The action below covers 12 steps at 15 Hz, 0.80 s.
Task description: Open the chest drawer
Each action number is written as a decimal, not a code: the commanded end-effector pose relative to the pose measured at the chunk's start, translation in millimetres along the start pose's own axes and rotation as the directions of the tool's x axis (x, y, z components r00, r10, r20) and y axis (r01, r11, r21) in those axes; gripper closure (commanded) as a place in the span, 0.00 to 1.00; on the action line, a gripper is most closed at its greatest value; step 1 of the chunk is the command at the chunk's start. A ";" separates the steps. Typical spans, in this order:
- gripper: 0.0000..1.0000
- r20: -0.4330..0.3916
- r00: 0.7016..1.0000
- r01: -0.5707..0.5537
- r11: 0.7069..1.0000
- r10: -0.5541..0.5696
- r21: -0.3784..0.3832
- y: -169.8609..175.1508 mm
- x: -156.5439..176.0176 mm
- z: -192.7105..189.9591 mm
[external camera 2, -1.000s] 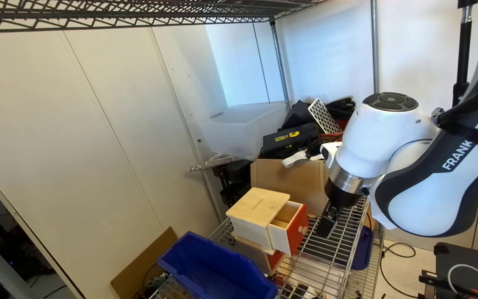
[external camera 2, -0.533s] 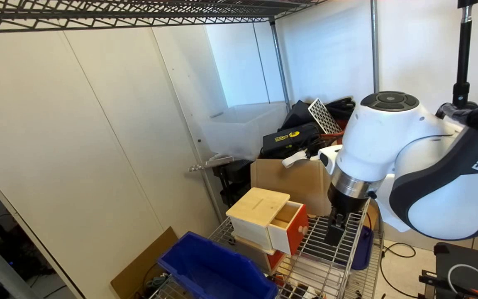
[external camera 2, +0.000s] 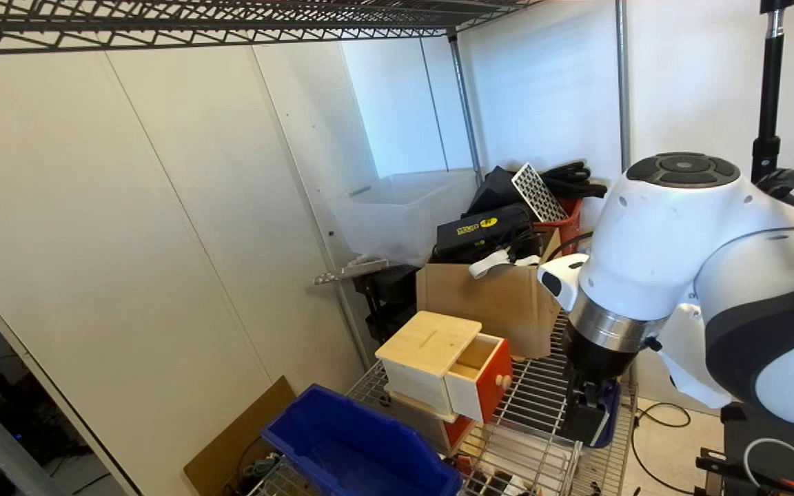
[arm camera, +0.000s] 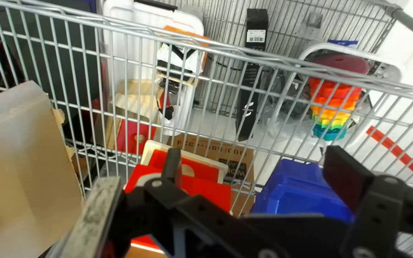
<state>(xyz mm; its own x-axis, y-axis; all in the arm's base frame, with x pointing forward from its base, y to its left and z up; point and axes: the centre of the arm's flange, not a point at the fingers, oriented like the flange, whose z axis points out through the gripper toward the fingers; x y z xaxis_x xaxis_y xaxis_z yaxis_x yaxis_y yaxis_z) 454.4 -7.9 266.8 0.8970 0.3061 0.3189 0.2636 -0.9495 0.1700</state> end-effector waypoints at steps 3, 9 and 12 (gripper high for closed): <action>0.00 0.015 0.997 0.072 0.997 -0.072 0.038 -19.3 -14.1 -24.0; 0.00 -0.022 0.996 0.093 0.994 -0.092 0.056 -31.0 -16.6 -36.7; 0.00 -0.040 0.993 0.117 0.991 -0.114 0.068 -40.8 -17.1 -45.5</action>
<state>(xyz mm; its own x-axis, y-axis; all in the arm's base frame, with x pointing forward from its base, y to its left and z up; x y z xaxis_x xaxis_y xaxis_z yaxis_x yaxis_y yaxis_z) 425.6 23.1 280.9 0.8615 0.3933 0.3211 0.3623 -0.9192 0.1539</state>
